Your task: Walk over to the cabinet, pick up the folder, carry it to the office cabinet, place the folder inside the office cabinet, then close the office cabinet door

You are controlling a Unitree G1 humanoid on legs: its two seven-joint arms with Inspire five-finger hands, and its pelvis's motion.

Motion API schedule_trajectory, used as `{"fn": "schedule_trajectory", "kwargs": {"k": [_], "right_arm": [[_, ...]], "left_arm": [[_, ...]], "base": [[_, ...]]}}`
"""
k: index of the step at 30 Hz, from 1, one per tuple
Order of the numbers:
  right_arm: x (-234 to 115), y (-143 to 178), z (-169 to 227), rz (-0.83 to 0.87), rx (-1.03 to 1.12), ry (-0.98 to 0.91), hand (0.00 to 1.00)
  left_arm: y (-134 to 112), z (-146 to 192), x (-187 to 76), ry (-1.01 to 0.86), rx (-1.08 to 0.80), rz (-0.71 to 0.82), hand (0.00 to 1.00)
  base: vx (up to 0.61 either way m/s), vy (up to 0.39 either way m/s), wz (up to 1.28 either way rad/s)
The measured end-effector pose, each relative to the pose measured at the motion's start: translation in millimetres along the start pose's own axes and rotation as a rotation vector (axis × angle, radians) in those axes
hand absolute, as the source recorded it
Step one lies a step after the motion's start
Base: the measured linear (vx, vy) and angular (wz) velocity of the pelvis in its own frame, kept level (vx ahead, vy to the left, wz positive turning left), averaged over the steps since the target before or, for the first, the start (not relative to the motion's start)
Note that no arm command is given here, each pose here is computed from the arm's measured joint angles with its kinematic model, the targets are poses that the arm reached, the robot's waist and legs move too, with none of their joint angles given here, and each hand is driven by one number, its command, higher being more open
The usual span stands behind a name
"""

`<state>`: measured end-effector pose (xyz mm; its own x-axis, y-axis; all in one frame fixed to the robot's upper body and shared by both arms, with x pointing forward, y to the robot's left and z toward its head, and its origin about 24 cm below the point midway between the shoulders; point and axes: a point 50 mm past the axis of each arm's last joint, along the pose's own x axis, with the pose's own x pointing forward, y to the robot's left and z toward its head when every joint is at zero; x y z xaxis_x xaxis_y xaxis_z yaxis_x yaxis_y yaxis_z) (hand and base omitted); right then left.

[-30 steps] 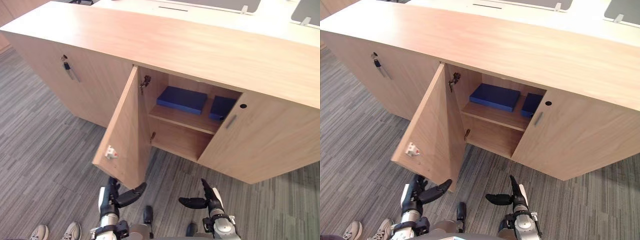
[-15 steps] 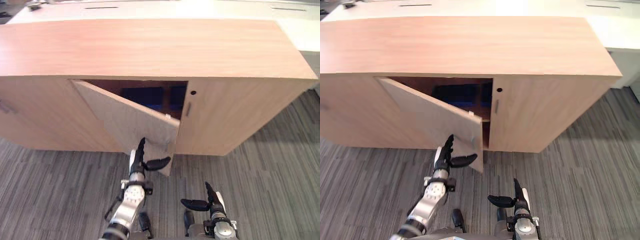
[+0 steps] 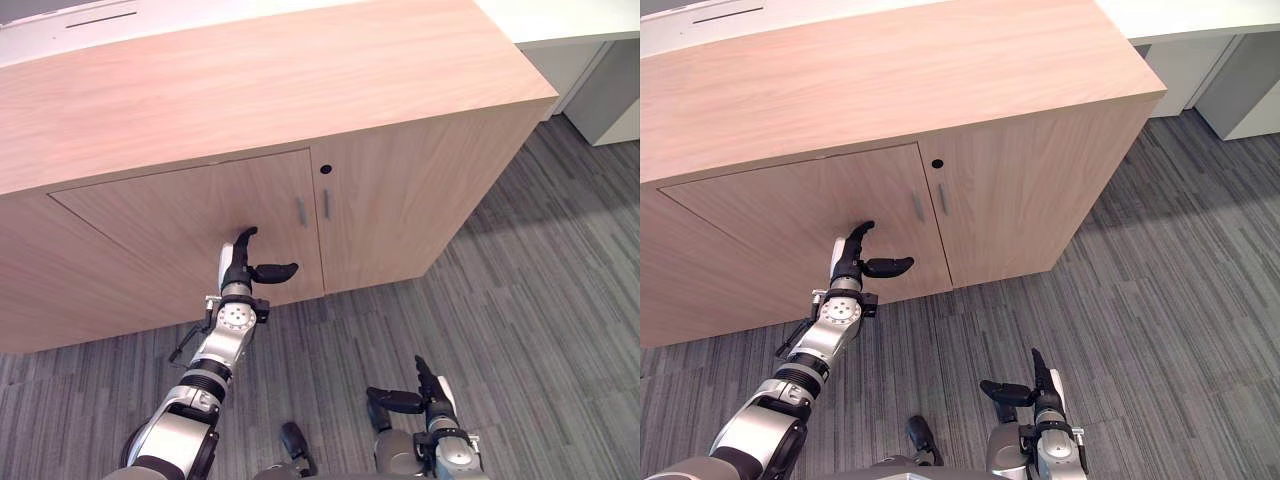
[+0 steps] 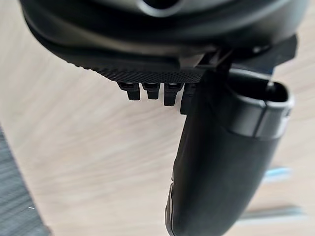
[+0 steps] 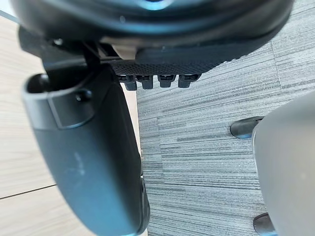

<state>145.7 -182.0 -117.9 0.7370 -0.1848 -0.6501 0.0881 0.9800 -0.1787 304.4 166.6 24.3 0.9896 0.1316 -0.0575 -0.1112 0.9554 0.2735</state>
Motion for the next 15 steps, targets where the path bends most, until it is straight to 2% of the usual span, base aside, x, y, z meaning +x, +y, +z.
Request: {"fn": "schedule_trajectory", "kwargs": {"k": [2,4,8,9,12,13,15], "right_arm": [[0.2,-3.6,-4.1,-0.019,0.036,0.022,1.0],[0.9,-7.3,-7.5,-0.039,0.05,0.041,1.0],[3.7,-17.4,-11.8,-0.078,0.075,0.077,1.0],[5.0,-21.9,-12.8,-0.096,0.088,0.089,1.0],[4.7,-30.8,-15.7,-0.122,0.093,0.102,1.0],[4.2,-37.0,-18.4,-0.14,0.096,0.113,1.0],[3.8,-43.0,-20.1,-0.16,0.101,0.12,1.0]], "left_arm": [[-8.2,-5.1,-22.4,-0.033,-0.04,-0.061,1.0],[-12.3,-24.1,-45.1,0.015,-0.072,-0.11,1.0],[-7.5,-92.9,-100.2,0.304,-0.083,-0.171,1.0],[-1.4,-121.2,-122.6,0.446,-0.067,-0.173,1.0],[12.5,-157.1,-156.2,0.64,-0.019,-0.141,1.0],[23.3,-174.3,-175.0,0.745,-0.003,-0.096,1.0],[35.9,-189.2,-192.6,0.845,0.008,-0.043,1.0]], "base": [[0.0,-0.002,0.23],[0.0,-0.015,0.18],[0.01,-0.013,0.01],[0.02,-0.031,-0.01],[0.0,-0.008,0.01],[-0.01,-0.017,0.05],[-0.01,-0.011,0.06]]}}
